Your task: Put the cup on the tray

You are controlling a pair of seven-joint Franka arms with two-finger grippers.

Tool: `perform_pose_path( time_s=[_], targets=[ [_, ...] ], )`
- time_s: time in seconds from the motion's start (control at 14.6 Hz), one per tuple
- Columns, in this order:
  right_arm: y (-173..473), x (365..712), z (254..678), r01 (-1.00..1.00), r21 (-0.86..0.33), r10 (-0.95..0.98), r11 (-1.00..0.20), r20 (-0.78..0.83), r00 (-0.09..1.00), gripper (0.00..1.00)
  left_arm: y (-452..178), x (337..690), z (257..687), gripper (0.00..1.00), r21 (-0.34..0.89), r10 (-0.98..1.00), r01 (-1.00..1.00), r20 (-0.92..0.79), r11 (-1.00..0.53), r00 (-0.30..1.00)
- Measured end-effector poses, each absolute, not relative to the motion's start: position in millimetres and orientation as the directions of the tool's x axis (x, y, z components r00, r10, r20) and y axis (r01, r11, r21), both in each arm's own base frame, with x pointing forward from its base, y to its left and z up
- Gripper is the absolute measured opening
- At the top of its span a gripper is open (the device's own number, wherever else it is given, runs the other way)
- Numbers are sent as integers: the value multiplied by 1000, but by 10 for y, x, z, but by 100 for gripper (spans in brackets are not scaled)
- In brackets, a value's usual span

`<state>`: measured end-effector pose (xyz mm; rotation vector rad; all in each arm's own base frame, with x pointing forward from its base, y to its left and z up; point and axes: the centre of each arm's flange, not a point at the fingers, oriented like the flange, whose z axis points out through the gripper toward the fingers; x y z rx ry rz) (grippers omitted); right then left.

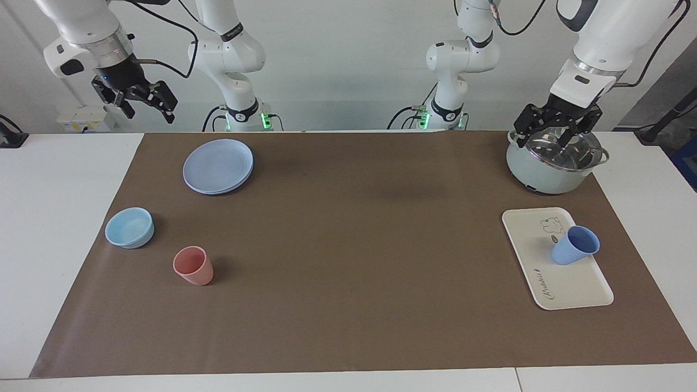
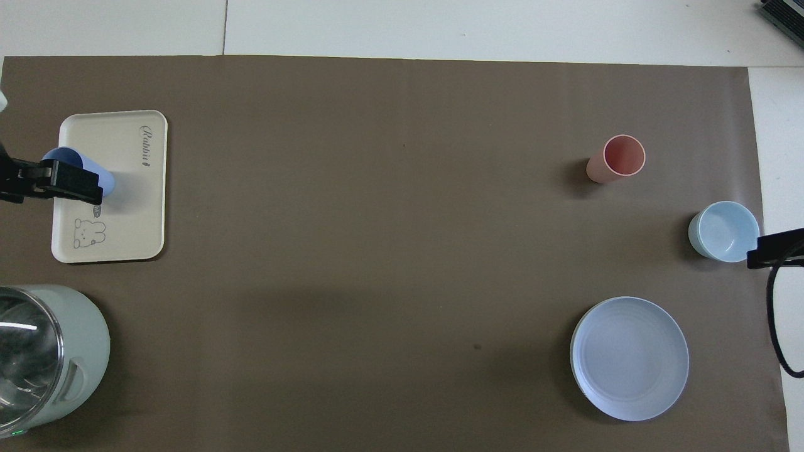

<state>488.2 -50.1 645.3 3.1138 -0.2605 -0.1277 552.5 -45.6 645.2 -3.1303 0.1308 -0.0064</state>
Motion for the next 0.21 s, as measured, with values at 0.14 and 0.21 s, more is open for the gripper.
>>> perform_pose_path(
  time_s=[0.14,0.21],
  targets=[
    [-502,4985,6460,-159,23,-161,-987,-81,984,100,-448,5525,6453,100,-9,-82,-82,4,-997,997],
    [-492,5026,6448,-156,23,-157,-987,-83,984,100,-443,5525,6453,100,-9,-81,-81,4,-997,997]
  ],
)
